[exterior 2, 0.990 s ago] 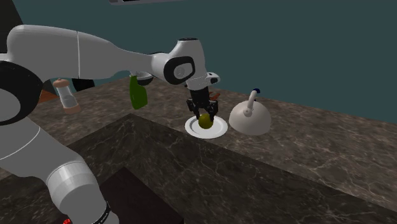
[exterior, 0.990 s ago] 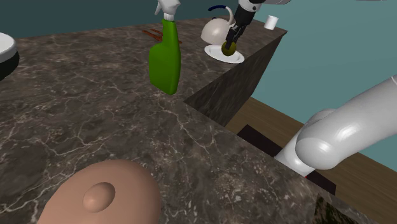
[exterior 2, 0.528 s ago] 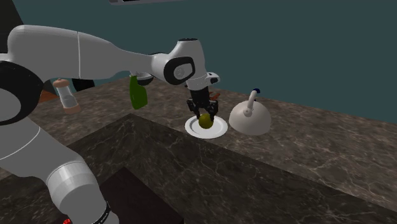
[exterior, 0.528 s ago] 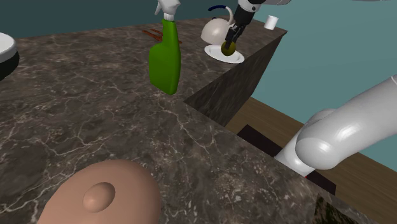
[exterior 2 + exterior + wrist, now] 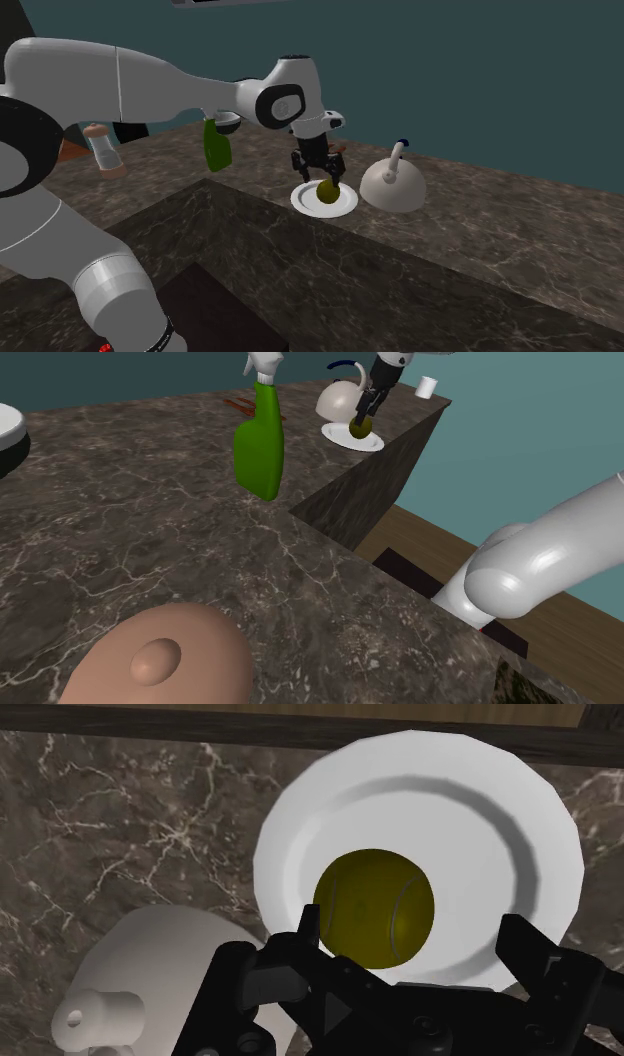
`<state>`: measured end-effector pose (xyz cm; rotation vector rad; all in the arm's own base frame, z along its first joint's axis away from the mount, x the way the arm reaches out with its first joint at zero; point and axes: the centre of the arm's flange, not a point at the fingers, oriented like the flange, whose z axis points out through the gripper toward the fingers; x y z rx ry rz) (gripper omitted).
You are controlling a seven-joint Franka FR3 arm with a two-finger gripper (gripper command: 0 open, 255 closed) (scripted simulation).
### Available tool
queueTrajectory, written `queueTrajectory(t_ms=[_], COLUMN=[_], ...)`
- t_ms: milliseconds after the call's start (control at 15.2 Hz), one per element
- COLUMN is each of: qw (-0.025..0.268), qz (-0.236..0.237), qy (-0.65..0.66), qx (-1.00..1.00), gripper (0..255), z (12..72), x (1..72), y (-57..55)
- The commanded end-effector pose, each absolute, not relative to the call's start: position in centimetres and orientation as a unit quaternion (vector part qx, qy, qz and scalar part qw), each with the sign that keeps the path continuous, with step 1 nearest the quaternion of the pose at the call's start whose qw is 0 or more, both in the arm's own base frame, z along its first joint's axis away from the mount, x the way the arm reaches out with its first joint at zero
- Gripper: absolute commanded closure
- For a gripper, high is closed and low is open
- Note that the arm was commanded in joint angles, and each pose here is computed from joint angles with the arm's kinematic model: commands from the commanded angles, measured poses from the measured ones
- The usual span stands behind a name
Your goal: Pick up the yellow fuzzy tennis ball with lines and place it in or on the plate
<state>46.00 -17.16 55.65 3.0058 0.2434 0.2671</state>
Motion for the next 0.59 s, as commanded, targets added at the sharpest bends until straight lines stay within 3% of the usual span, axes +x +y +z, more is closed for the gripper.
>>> queueTrajectory(t_ms=[0,528], qw=[0.057,0.057], qz=[0.088,0.088], qy=[0.08,0.08], qx=[0.991,0.991], gripper=[0,0], z=[58.1,59.1], x=[45.6,45.4], y=[-16.8,-16.7])
